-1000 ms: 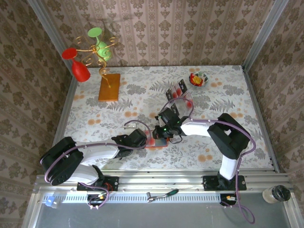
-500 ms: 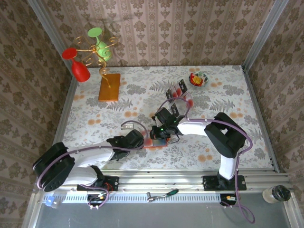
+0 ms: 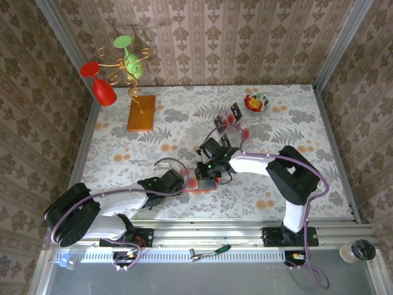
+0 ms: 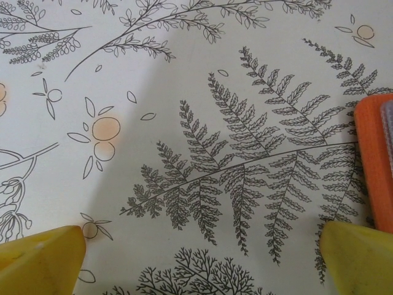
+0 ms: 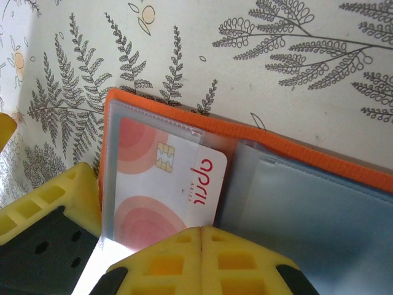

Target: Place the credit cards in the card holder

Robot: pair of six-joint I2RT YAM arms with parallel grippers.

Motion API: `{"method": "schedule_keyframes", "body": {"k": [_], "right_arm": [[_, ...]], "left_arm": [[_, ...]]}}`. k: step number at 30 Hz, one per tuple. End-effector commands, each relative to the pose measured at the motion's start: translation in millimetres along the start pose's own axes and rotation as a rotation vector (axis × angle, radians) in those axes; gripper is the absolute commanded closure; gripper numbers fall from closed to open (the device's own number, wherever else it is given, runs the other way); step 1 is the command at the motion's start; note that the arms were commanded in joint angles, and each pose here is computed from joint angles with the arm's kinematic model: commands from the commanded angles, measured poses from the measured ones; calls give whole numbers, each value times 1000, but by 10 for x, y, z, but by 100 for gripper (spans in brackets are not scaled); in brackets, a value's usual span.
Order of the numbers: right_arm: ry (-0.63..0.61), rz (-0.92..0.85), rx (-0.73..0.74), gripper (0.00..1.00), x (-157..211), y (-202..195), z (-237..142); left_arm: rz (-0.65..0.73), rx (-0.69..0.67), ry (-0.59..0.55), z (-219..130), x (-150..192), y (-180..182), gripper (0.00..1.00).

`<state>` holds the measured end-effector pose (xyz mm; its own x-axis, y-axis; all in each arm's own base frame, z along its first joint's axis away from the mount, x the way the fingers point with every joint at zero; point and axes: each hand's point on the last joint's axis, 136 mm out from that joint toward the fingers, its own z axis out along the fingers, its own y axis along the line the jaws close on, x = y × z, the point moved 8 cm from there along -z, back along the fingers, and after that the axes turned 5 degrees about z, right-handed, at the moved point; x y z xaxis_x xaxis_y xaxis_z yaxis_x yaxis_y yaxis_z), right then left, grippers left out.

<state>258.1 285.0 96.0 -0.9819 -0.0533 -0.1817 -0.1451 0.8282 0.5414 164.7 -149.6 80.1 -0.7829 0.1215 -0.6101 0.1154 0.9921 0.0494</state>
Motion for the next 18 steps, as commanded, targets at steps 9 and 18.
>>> {"method": "schedule_keyframes", "body": {"k": [9, 18], "right_arm": [[20, -18, 9, 94, -18, 59, 86], [42, -14, 6, 94, 2, 96, 200]], "left_arm": [[2, -19, 27, 60, 76, 36, 0], [3, -16, 28, 63, 75, 30, 0]]}}
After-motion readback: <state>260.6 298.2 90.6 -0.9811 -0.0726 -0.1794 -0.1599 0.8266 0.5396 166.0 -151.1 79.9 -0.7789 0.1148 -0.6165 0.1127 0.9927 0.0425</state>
